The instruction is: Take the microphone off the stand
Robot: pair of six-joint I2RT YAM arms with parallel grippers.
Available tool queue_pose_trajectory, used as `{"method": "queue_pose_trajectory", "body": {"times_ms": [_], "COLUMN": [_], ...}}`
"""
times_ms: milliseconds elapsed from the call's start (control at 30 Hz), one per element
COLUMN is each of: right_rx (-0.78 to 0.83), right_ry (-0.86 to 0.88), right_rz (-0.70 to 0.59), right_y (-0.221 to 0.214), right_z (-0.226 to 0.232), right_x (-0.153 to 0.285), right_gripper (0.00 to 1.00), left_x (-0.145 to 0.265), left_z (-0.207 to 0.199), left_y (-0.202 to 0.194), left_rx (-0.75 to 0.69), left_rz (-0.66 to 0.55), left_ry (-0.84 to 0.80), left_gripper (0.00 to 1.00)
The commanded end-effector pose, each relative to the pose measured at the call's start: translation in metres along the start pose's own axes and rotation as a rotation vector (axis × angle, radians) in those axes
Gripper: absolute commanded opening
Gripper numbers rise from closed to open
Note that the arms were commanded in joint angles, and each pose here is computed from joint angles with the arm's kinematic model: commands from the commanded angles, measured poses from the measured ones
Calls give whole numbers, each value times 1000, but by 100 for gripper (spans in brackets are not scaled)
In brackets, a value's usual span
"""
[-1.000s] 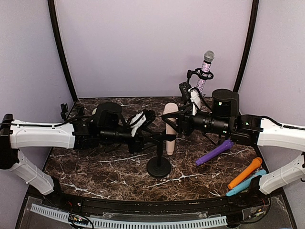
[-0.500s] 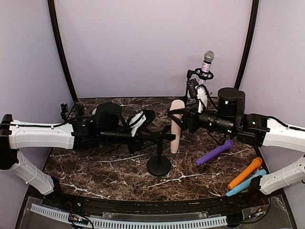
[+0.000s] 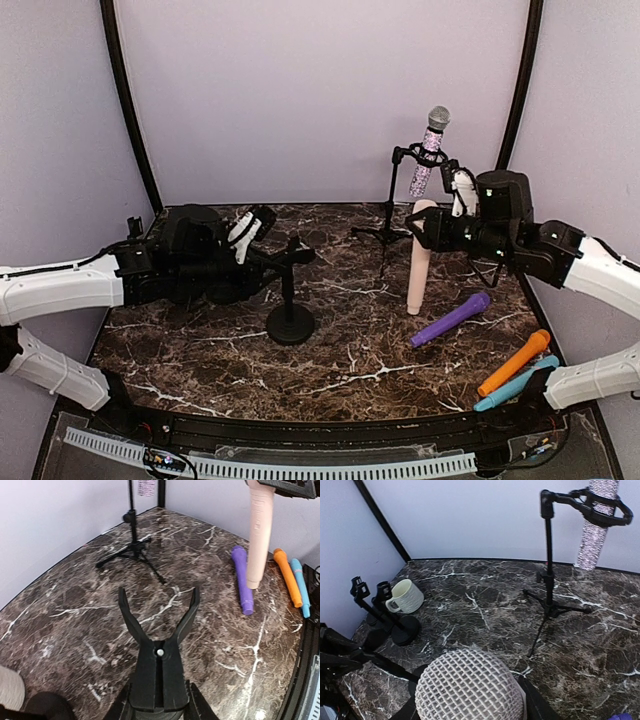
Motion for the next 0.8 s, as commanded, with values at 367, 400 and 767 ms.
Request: {"method": "queue_pose_trajectory", "body": {"times_ms": [367,400,767], "right_rx": [-527,-555,-836], "right_ry": [-425,-447,-636], "right_rz": [144,147,169], "right_y": [-71,-76,-142], "right_z": [-151,-157,-197], "right_x": [29,33,58], "right_gripper": [25,24,22], "left_x": [89,93,130], "left_z": [88,92,128], "left_y": [-35,-37,-55], "left_rx": [219,229,371], "left_rz": [61,59,-52], "left_ry": [433,461,762], "left_gripper": [1,0,1]}}
Point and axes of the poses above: each gripper's point midway between its finger pads, its own x axis back along the fingers, its own z axis along the line the jaws close on, y = z × x, the point moved 5 cm from there along x, back along the fingers, and after that the axes turned 9 degrees about x, right-handed, at the moved point
